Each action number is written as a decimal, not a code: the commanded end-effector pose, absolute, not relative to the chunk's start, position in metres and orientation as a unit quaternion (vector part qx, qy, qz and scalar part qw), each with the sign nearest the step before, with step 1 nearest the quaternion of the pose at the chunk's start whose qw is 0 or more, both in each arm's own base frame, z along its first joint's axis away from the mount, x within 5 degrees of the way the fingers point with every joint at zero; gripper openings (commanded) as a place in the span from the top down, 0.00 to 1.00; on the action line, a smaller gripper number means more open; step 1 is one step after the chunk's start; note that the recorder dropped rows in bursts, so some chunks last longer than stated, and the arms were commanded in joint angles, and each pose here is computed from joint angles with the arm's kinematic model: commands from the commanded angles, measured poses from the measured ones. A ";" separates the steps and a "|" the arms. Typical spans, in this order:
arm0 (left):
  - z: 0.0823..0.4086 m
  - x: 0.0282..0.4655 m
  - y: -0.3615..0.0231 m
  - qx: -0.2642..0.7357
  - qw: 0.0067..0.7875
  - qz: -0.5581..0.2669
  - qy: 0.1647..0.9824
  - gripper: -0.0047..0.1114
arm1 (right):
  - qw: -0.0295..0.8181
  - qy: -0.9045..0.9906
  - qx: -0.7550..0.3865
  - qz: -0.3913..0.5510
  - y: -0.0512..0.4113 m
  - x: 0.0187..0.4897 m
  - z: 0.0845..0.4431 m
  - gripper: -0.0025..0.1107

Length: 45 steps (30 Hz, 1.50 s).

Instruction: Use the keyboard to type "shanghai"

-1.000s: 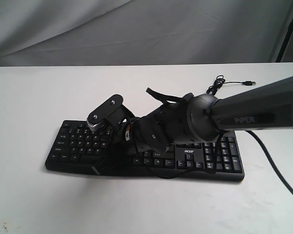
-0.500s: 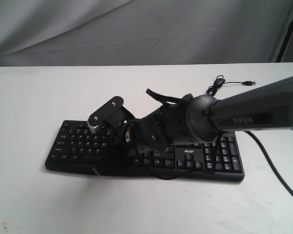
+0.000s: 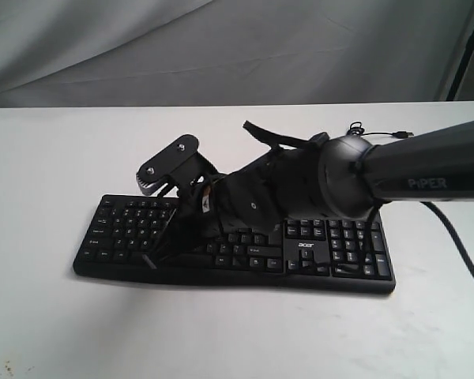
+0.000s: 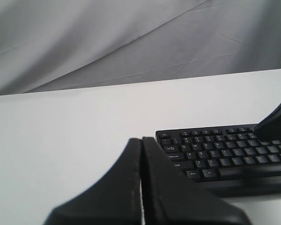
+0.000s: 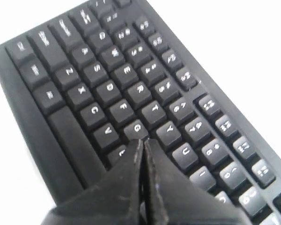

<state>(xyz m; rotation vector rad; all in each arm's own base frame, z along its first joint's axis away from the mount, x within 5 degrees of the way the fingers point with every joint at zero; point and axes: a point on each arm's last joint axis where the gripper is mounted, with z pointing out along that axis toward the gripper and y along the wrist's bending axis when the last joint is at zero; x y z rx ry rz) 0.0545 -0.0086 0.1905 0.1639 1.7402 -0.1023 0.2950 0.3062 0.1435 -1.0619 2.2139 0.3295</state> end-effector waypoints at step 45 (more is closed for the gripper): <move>0.190 0.054 -0.009 0.072 0.641 -0.047 0.762 0.96 | 0.338 0.836 -0.412 0.128 0.327 0.312 0.113 0.98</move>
